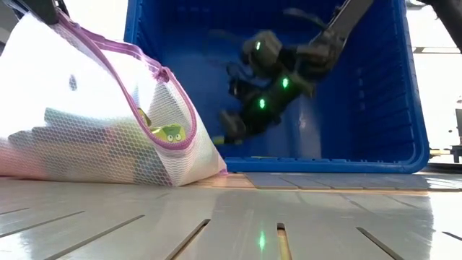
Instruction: Sort blocks
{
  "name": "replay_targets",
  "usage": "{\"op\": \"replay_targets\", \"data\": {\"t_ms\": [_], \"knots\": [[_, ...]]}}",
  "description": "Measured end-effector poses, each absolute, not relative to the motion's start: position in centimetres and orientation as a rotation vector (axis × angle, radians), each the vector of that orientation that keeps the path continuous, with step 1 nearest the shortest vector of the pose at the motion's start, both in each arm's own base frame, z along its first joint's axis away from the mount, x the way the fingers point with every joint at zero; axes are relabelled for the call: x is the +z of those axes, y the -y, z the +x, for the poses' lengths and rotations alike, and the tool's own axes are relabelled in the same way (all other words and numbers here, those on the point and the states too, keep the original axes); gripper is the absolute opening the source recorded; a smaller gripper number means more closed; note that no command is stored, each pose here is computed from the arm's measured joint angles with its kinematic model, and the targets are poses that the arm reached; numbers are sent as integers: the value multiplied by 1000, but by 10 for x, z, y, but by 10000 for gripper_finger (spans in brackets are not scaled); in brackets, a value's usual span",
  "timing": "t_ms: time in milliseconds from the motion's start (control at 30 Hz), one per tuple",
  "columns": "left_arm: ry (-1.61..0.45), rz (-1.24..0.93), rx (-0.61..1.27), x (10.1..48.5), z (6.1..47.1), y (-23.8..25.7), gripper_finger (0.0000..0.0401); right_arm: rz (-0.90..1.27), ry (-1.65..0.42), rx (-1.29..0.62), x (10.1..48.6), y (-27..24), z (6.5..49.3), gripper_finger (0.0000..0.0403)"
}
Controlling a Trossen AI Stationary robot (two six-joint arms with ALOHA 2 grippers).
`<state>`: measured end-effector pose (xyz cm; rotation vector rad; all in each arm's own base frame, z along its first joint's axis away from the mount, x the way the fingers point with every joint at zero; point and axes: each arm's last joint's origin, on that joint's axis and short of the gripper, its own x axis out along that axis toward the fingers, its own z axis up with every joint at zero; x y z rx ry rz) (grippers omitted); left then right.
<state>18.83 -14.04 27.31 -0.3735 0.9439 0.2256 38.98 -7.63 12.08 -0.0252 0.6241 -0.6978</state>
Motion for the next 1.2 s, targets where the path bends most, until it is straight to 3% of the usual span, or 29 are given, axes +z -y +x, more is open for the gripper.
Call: {"op": "replay_targets", "data": {"t_ms": [233, 533, 1200], "knots": [[-944, -374, 226, 273, 188, 140, 24, -101, -519, -633, 166, 50, 390, 87], [-944, -373, 226, 273, 188, 140, 24, -210, -409, -461, 208, -25, 384, 87], [-944, -374, 225, 273, 188, 140, 24, -222, -383, -208, 210, -129, 359, 87]]}}
